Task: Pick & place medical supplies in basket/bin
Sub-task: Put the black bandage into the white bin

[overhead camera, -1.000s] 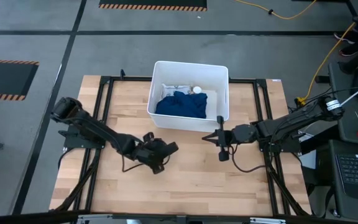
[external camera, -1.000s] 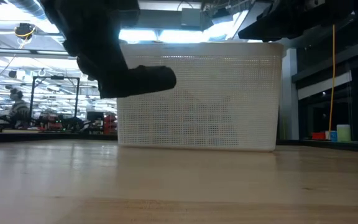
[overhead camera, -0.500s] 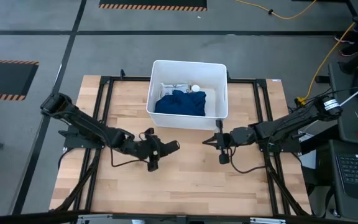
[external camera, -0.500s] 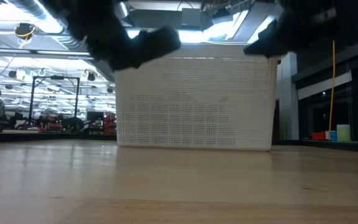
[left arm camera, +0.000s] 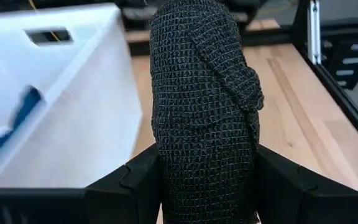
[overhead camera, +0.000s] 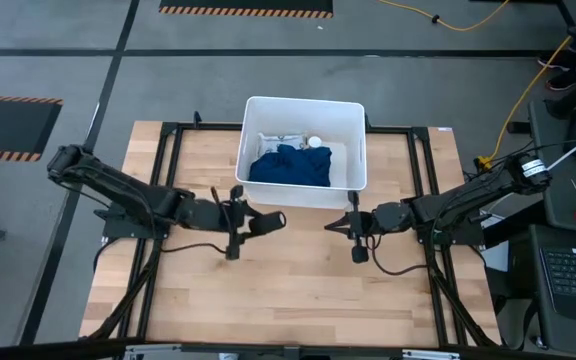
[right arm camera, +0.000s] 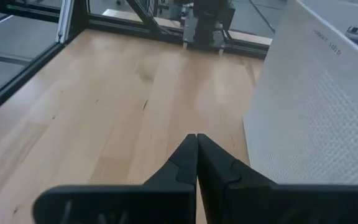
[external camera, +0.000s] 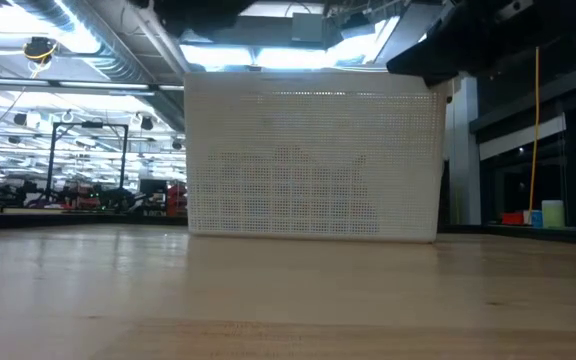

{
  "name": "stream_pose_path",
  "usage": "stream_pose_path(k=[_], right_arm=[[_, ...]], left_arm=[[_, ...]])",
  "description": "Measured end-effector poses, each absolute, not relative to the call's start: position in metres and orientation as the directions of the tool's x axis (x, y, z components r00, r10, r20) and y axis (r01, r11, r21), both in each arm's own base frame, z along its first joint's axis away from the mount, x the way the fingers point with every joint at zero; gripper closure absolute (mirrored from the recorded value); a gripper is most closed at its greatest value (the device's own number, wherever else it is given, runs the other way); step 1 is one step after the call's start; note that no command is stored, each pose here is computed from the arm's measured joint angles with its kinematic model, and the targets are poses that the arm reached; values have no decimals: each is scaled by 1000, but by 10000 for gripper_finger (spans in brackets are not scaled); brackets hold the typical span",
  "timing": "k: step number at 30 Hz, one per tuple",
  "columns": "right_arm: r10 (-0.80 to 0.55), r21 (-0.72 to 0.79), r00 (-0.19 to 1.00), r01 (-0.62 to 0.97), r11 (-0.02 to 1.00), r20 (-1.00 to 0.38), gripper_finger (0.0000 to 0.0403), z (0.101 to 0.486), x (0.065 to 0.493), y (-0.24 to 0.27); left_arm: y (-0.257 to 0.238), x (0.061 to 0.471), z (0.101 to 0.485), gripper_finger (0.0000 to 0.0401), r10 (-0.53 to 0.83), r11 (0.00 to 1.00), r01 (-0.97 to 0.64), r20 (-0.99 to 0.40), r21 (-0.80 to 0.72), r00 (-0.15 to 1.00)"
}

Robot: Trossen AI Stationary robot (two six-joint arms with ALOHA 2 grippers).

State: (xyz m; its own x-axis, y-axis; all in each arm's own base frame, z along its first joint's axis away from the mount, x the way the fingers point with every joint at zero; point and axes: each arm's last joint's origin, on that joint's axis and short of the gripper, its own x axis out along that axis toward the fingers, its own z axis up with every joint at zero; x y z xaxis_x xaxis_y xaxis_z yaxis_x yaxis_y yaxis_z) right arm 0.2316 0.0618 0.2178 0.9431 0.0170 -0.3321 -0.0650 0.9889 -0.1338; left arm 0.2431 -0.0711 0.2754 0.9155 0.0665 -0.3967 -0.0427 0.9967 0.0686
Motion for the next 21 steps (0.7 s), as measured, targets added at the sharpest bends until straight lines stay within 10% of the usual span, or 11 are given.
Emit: stream_pose_path(k=[21], right_arm=[[22, -122, 965, -55, 991, -262, 395, 226, 234, 63]], left_arm=[[-6, 230, 305, 207, 178, 967, -114, -285, 226, 942]])
